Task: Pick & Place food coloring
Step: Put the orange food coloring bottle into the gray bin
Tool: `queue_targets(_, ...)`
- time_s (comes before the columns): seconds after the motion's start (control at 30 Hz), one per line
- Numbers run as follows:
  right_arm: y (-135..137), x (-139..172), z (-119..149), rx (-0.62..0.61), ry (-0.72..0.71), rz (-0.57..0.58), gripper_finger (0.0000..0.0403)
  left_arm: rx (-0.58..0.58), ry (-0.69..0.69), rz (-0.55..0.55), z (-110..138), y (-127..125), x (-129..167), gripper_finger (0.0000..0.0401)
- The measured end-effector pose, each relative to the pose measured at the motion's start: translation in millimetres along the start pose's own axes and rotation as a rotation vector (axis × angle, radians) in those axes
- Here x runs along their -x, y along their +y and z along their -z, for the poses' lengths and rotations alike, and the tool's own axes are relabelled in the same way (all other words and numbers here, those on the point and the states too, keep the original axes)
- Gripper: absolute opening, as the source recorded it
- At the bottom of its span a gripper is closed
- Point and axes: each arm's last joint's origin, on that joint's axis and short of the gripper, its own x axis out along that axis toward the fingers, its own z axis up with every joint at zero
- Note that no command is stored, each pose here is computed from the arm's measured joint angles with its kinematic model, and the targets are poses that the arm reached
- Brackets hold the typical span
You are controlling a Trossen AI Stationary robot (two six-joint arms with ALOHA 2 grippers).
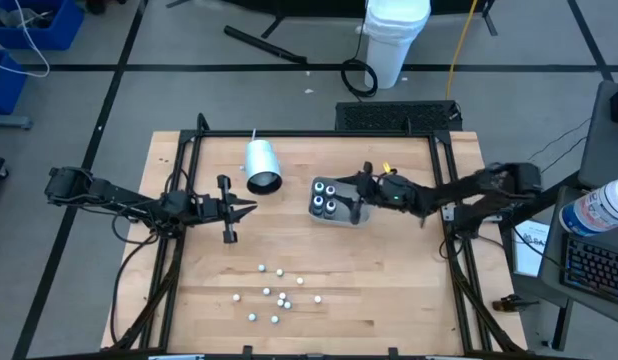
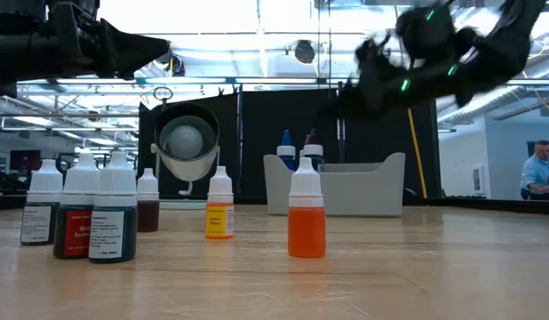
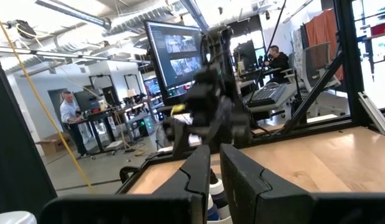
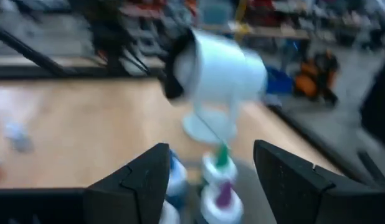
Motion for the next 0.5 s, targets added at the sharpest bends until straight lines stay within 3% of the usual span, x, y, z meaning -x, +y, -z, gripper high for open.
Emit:
queue_targets(0.2, 31, 41, -35, 0.093, -0.030, -0.133, 0.0191, -0.003, 0.012, 0.004, 1, 0, 0, 0.0047)
queue_targets(0.33, 46, 63, -36, 0.125, 0.052, -0.163, 0.0121, -0.004, 0.016, 0.005, 2, 0, 0, 0.0047)
queue_targets(0.5, 63, 76, -15, 0.119, 0.077, -0.256, 0.0025, -0.004, 0.016, 0.005, 2, 0, 0, 0.0047)
